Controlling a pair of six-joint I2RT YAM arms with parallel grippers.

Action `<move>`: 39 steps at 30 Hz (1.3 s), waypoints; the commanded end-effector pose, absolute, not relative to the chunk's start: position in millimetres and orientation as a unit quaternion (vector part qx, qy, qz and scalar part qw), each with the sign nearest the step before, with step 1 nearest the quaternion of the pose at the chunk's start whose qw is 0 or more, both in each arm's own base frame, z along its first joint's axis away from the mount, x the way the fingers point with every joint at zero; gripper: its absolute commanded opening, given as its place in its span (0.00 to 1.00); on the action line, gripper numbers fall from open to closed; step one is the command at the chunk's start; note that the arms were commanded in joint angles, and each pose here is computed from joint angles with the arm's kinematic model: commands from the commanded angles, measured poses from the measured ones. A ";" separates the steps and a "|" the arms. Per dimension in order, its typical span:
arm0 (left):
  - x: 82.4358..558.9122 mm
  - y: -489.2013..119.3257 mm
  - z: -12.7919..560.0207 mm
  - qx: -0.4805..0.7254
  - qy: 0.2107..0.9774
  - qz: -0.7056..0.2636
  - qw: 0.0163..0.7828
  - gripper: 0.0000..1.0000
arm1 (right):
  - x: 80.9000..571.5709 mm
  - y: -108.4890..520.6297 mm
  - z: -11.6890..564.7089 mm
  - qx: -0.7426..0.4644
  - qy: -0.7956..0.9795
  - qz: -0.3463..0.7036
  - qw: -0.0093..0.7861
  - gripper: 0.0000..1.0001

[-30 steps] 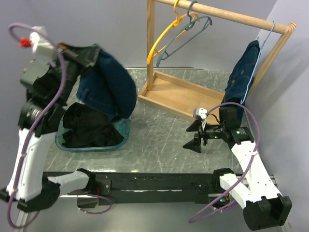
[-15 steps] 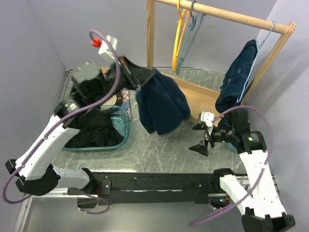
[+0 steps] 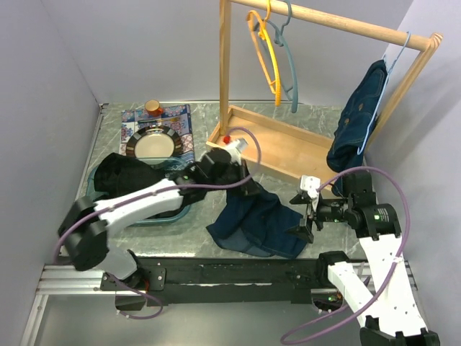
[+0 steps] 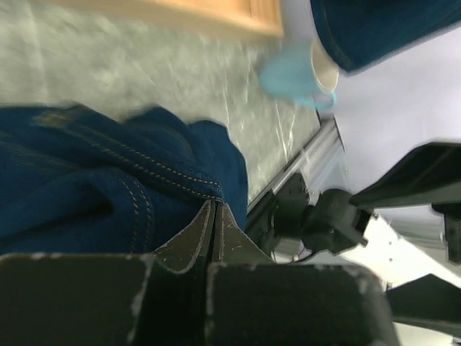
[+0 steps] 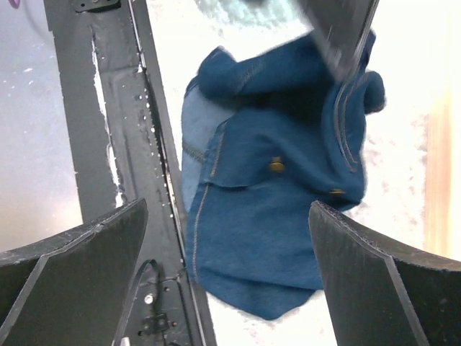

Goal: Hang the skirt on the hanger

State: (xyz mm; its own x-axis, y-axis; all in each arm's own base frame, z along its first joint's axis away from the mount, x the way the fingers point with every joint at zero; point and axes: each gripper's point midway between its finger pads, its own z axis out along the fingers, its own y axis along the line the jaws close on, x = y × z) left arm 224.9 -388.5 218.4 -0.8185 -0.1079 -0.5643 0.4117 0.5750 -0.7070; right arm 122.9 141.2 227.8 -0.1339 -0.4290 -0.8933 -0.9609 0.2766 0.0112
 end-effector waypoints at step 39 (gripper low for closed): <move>141.8 -249.7 188.6 0.018 0.777 -0.466 0.423 0.98 | 241.5 254.6 182.0 -0.445 0.814 0.238 0.287 0.97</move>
